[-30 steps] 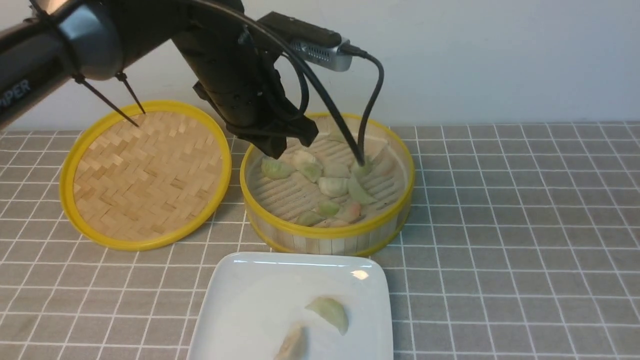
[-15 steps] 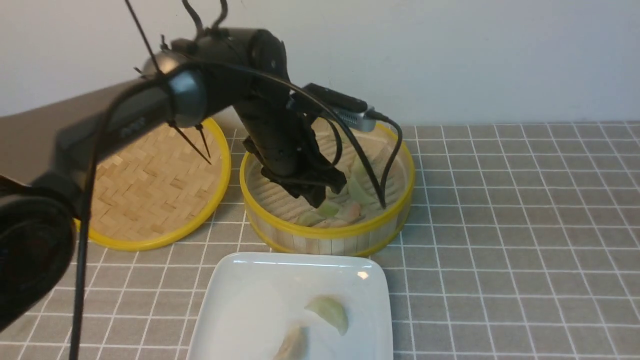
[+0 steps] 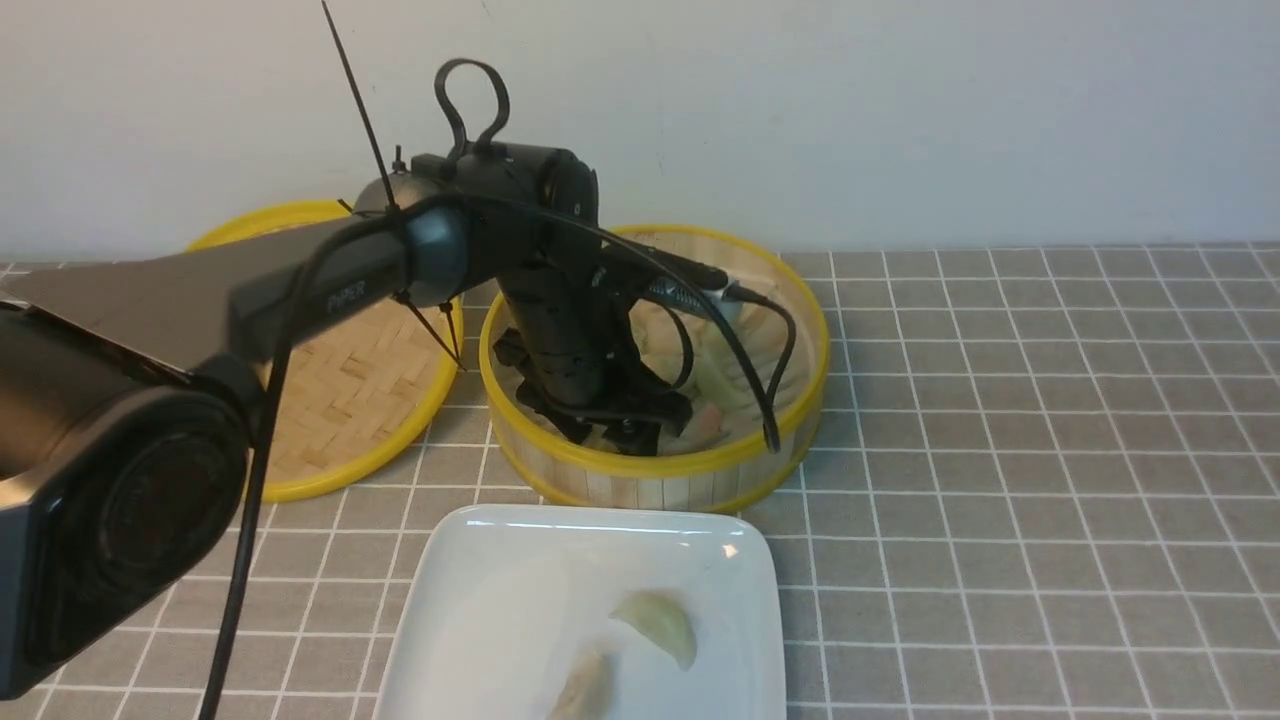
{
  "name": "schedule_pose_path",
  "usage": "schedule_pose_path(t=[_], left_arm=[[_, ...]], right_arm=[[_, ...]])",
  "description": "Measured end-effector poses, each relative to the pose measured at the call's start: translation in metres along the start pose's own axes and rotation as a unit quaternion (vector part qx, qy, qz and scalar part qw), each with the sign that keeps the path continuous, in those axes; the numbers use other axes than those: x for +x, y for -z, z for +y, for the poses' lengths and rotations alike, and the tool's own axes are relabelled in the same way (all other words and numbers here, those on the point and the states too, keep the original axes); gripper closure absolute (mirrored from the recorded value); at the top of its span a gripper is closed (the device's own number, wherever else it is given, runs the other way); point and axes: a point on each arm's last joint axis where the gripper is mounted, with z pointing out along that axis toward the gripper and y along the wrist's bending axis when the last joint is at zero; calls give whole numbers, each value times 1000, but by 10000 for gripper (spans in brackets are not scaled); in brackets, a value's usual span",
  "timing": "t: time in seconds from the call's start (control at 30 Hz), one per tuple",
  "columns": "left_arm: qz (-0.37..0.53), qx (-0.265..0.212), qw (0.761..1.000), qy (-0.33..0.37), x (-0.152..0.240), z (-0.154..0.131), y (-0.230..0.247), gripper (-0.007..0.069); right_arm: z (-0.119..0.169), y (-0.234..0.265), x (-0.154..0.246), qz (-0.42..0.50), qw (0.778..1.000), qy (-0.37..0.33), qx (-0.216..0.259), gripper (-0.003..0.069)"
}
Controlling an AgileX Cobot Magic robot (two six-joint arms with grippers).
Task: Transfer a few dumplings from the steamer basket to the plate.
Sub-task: Use the left arm to grab a dumpling from the steamer, then use the left arm to put the dumpling into the plate
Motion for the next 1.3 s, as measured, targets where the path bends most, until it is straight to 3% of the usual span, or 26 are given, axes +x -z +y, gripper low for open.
schedule_pose_path(t=[0.07, 0.27, 0.47, 0.8, 1.13, 1.3], left_arm=[[1, -2, 1000, -1, 0, 0, -1, 220], [1, -6, 1000, -2, 0, 1, -1, 463], [-4, -7, 1000, -2, 0, 1, 7, 461], [-80, -19, 997, -12, -10, -2, 103, 461], [-63, -17, 998, -26, 9, -9, 144, 461], [-41, -14, 999, -19, 39, -15, 153, 461]], right_arm=[[0, 0, 0, 0, 1000, 0, 0, 673], [0, 0, 0, 0, 1000, 0, -1, 673], [0, 0, 0, 1, 1000, -1, -1, 673], [0, 0, 2, 10, 1000, -1, -2, 673], [2, 0, 1, 7, 1000, -5, -11, 673], [2, 0, 1, 4, 1000, -5, -11, 673]])
